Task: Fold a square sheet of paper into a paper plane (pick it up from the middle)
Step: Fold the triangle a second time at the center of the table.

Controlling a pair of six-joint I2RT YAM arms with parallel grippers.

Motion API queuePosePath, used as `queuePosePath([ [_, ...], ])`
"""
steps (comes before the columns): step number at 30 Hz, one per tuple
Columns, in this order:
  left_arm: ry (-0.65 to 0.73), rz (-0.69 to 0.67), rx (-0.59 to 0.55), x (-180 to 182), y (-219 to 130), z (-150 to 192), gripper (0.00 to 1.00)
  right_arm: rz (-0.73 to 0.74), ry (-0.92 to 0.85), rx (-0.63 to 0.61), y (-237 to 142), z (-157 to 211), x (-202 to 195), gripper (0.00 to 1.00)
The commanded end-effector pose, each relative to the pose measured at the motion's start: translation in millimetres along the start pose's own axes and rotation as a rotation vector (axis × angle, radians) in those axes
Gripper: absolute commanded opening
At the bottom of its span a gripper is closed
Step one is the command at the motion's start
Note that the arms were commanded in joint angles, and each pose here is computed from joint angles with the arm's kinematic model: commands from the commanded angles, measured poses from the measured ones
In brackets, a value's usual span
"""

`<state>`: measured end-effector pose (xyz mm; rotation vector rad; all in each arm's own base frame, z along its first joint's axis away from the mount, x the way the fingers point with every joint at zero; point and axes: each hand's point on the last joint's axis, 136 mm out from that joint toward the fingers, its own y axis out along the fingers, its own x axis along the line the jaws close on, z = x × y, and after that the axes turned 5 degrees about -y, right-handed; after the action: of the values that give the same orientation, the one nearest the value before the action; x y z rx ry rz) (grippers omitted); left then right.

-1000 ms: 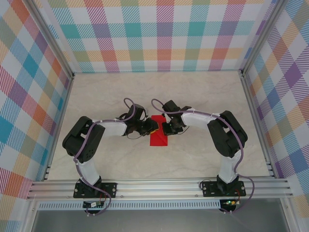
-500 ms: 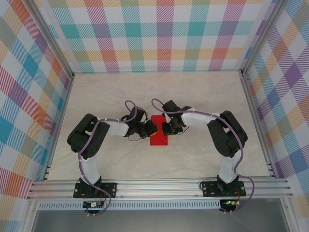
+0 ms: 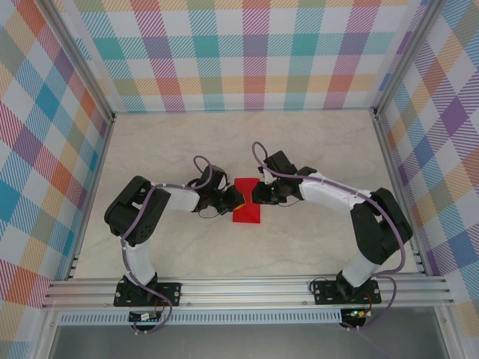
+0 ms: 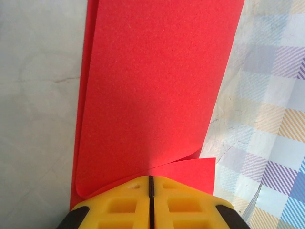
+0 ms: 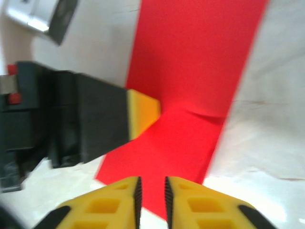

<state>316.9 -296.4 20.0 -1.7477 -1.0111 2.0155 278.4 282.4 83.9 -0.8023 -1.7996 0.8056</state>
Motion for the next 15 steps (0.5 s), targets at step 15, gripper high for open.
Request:
queuePosePath([
  [15, -0.024, -0.098, 0.037, 30.0, 7.0, 16.1, 0.09, -0.128, 0.165, 0.160, 42.2, 21.4, 13.2, 0.16],
])
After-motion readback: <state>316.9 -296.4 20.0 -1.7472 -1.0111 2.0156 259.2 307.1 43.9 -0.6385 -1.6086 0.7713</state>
